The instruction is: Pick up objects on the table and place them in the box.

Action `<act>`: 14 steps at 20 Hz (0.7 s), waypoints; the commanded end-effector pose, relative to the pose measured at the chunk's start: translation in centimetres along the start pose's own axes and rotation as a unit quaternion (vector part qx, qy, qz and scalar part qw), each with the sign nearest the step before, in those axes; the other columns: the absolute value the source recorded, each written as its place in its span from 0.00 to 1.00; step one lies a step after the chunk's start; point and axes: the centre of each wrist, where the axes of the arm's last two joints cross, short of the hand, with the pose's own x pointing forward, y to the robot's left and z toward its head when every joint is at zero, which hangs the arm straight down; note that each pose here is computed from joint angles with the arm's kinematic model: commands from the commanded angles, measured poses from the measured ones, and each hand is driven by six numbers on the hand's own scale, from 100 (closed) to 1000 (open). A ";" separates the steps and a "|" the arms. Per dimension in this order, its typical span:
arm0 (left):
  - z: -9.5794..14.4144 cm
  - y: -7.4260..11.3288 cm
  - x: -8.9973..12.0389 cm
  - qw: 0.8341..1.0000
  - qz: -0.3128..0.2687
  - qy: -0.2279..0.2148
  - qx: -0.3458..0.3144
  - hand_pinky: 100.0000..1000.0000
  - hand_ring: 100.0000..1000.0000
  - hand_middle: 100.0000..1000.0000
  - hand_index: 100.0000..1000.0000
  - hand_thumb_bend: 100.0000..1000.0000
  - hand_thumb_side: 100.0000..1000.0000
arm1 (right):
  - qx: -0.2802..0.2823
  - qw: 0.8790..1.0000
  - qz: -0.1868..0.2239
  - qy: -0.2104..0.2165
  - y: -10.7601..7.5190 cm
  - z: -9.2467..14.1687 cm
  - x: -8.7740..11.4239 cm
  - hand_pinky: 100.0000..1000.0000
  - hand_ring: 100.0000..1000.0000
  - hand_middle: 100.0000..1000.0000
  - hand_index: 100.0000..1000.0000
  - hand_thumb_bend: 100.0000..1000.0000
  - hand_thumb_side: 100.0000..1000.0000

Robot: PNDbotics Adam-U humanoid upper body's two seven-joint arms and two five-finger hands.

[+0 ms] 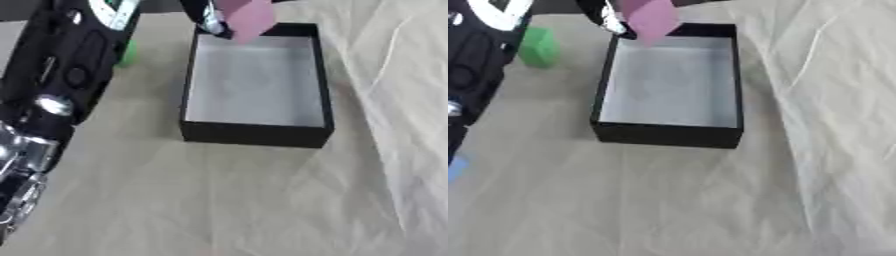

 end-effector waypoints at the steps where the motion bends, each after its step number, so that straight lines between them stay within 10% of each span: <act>1: -0.3 -0.4 -0.5 1.000 0.001 0.016 0.000 0.64 0.53 0.45 0.64 0.35 0.00 | -0.005 1.000 -0.006 -0.021 -0.2 -0.5 1.4 0.90 0.80 0.83 0.86 0.00 0.86; 10: -3.2 -6.8 -1.3 0.996 0.030 0.077 -0.038 0.67 0.57 0.49 0.67 0.45 0.00 | -0.003 1.000 -0.020 -0.018 0.6 -0.3 1.3 0.89 0.80 0.83 0.86 0.00 0.87; 14: -3.8 -8.2 -1.3 0.994 0.013 0.094 -0.057 0.83 0.78 0.73 0.84 0.60 0.05 | -0.003 1.000 -0.020 -0.016 0.7 -0.2 1.2 0.89 0.79 0.83 0.86 0.00 0.87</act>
